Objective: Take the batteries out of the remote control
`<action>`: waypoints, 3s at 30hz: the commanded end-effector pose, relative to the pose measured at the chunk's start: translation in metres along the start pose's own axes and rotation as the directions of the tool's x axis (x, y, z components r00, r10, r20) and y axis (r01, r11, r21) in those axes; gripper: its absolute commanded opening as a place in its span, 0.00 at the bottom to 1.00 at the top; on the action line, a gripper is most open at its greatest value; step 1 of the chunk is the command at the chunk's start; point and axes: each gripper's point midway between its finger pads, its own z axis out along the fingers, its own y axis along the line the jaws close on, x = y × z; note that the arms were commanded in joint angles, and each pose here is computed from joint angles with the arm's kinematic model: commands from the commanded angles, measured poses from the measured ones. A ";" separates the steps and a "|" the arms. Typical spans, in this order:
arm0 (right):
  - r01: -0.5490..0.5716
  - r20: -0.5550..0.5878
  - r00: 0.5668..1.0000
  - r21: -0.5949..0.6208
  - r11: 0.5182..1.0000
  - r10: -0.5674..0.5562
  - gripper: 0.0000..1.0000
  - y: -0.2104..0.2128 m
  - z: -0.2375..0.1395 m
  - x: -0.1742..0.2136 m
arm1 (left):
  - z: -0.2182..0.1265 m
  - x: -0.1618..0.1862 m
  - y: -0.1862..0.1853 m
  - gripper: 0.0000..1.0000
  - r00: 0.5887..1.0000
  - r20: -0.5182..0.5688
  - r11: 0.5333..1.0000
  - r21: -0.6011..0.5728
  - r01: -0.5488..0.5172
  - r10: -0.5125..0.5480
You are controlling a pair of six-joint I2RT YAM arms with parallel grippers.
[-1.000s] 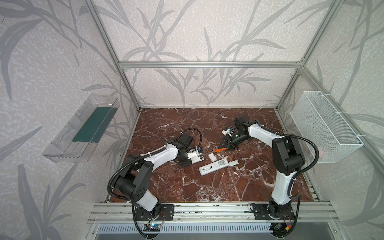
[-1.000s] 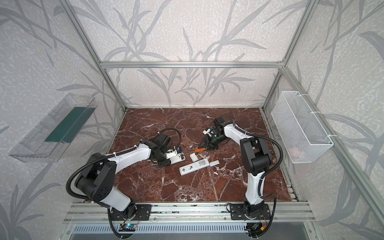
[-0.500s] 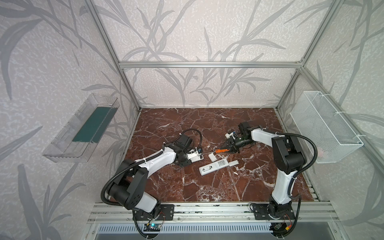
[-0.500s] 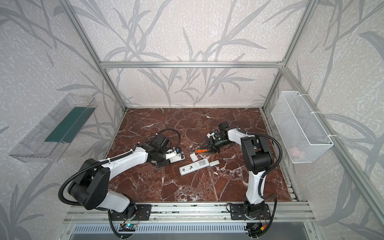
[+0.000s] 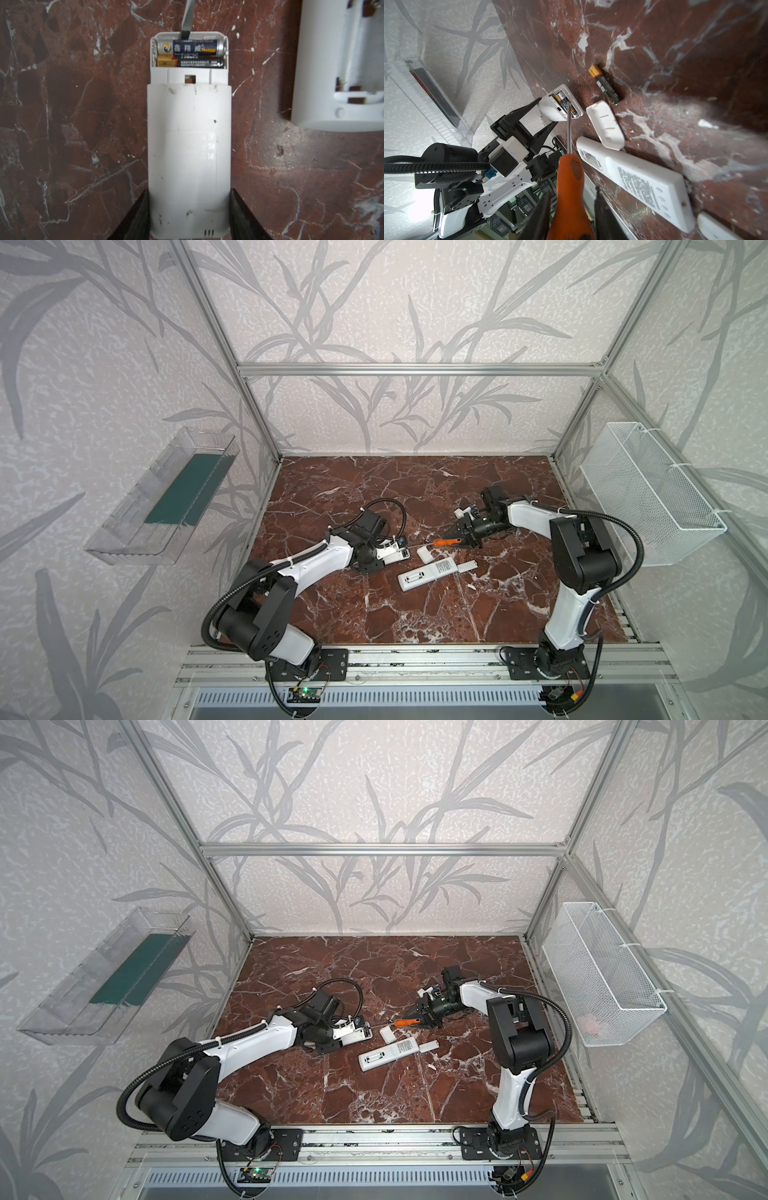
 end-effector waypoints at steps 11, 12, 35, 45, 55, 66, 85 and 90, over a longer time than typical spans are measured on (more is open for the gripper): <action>0.008 0.017 1.000 0.028 1.000 -0.009 0.00 0.006 -0.010 0.017 | 0.001 -0.003 0.009 0.31 1.000 -0.025 0.999 -0.037 -0.005 0.004; 0.010 0.020 1.000 0.028 1.000 -0.011 0.00 0.006 -0.010 0.016 | 0.001 -0.004 0.009 0.31 1.000 -0.026 0.999 -0.036 -0.009 0.008; 0.017 0.046 0.999 0.095 0.995 -0.021 0.00 0.001 0.005 0.006 | -0.001 -0.014 -0.006 0.31 0.997 -0.023 0.997 -0.031 -0.077 0.076; -0.158 0.114 0.982 0.046 0.986 0.152 0.00 -0.028 0.002 -0.024 | -0.004 -0.019 -0.014 0.30 0.996 0.012 0.996 -0.013 -0.088 0.088; -0.162 0.045 0.986 0.004 0.987 0.161 0.00 -0.023 0.009 -0.017 | -0.001 -0.022 -0.017 0.30 0.996 0.028 0.996 0.006 -0.089 0.088; -0.116 0.019 0.993 -0.023 0.993 0.117 0.00 -0.015 0.016 -0.010 | -0.004 -0.027 -0.021 0.30 0.996 0.056 0.997 0.025 -0.072 0.070; 0.023 0.035 0.999 -0.031 0.999 -0.022 0.00 0.006 0.004 0.011 | -0.015 -0.025 -0.050 0.28 0.988 -0.020 0.900 0.410 0.150 -0.155; 0.031 0.029 0.999 -0.025 0.999 -0.031 0.00 0.007 0.003 0.015 | -0.017 -0.026 -0.045 0.27 0.978 -0.018 0.880 0.433 0.196 -0.209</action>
